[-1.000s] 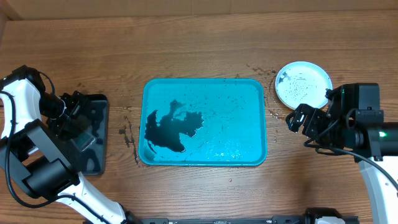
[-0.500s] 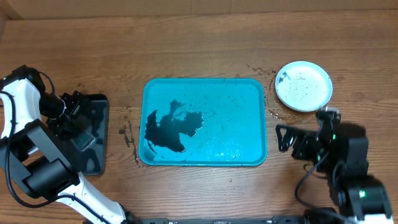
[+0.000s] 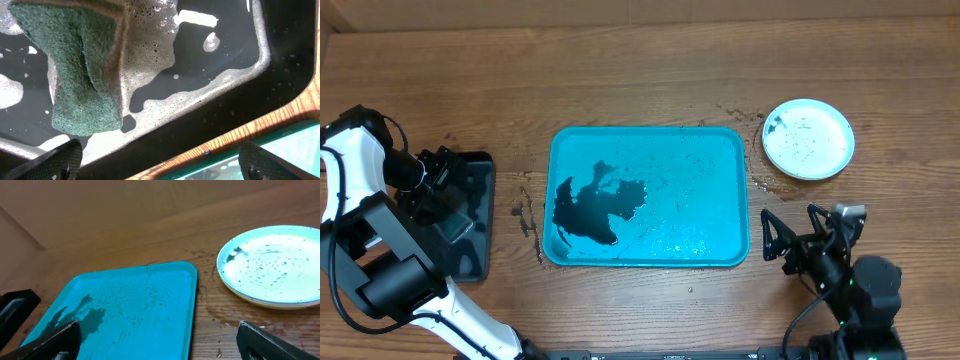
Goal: Clean dirty plates on tray and stack at the side
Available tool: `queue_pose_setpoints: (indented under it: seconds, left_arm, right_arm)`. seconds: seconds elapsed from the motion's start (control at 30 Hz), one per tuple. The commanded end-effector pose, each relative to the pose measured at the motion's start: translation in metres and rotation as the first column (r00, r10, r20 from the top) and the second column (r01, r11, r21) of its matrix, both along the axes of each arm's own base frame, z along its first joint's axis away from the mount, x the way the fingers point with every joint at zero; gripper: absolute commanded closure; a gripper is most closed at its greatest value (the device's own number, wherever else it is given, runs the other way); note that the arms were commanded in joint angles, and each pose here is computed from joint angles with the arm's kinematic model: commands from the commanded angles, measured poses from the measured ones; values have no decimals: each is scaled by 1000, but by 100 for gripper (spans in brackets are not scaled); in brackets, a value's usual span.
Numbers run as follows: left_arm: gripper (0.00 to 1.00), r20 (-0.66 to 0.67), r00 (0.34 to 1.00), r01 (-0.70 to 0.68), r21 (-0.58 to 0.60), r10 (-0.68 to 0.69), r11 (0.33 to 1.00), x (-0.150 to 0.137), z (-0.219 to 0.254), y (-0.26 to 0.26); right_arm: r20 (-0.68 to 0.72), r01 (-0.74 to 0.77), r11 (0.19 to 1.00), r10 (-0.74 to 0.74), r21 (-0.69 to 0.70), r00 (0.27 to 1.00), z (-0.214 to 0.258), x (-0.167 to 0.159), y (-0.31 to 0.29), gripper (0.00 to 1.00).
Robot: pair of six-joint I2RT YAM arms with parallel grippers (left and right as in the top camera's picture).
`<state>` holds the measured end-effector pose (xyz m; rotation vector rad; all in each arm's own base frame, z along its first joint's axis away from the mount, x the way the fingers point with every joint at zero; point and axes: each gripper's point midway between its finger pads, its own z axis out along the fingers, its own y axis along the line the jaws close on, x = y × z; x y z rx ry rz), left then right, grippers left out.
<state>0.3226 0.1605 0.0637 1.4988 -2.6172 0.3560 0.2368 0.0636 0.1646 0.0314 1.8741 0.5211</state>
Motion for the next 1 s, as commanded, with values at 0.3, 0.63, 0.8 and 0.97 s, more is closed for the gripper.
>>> queue_pose_setpoints:
  seconds: [0.3,0.63,0.8,0.97]
  left_arm:
    - [0,23,1000,-2,9,2,1000,2,7,3]
    - [0,60,998,-3,33,1,999,11,6,8]
    - [0,62,998,-3,34,1,999,11,6,9]
    - [0,62,998,-3,34,1,999,11,6,9]
  right_arm:
    - [241,6,1000,-8,9,970,2,3,-1,0]
    - [291,223,975,-216,11,932,13,8,-40,0]
    - [287,299,951,-264,-83,921,5,10,-55,0]
    - [308,297,943,-241,-150,920,5,9,-55,0]
